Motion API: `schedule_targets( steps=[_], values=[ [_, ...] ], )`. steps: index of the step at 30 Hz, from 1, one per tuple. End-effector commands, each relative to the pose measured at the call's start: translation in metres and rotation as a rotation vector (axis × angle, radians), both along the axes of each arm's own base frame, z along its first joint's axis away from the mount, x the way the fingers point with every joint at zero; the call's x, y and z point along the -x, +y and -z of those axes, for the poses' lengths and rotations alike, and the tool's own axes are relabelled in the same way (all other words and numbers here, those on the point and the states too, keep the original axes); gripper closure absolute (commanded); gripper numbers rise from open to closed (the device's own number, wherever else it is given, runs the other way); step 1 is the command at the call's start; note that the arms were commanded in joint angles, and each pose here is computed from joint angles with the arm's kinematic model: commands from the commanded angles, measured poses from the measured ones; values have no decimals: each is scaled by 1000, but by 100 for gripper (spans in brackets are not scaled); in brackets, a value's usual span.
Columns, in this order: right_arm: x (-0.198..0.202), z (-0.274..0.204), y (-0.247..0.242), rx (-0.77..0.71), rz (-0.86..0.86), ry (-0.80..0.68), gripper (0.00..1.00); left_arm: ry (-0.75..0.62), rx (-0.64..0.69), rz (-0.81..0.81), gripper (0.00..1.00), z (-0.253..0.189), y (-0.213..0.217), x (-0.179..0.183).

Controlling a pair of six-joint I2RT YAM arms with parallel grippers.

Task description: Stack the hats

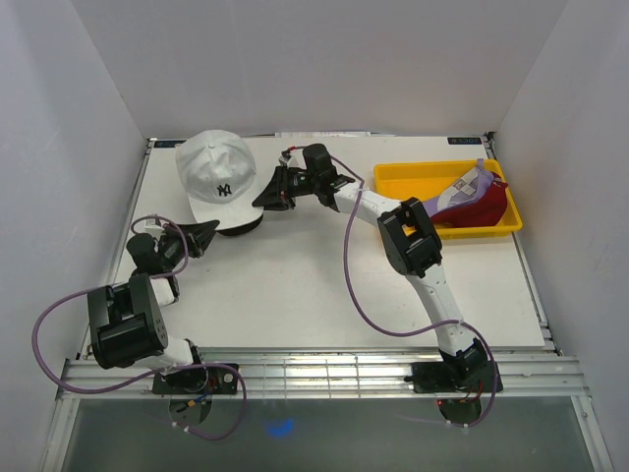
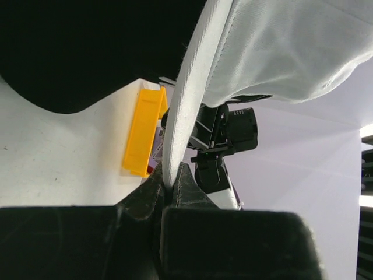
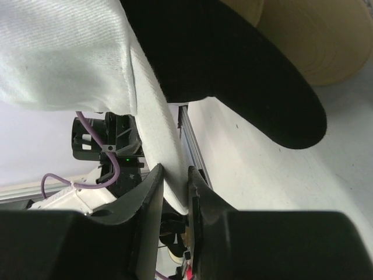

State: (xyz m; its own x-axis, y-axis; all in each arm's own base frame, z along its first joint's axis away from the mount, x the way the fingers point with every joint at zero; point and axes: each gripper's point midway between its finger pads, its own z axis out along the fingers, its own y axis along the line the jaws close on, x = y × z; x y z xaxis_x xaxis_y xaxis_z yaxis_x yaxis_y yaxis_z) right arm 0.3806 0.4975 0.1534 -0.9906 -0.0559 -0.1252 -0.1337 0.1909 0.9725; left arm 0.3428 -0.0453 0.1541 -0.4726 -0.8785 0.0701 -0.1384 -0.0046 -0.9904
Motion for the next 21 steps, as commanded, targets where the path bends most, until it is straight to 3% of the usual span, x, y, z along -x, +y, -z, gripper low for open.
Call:
schedule_targets(
  steps=[1,21],
  values=[
    [-21,19,5,65,90,-28,92,191,52,180,100,40,-34,33],
    [-34,44,2,150,116,-21,92,322,-22,137,100,80,-24,26]
  ],
)
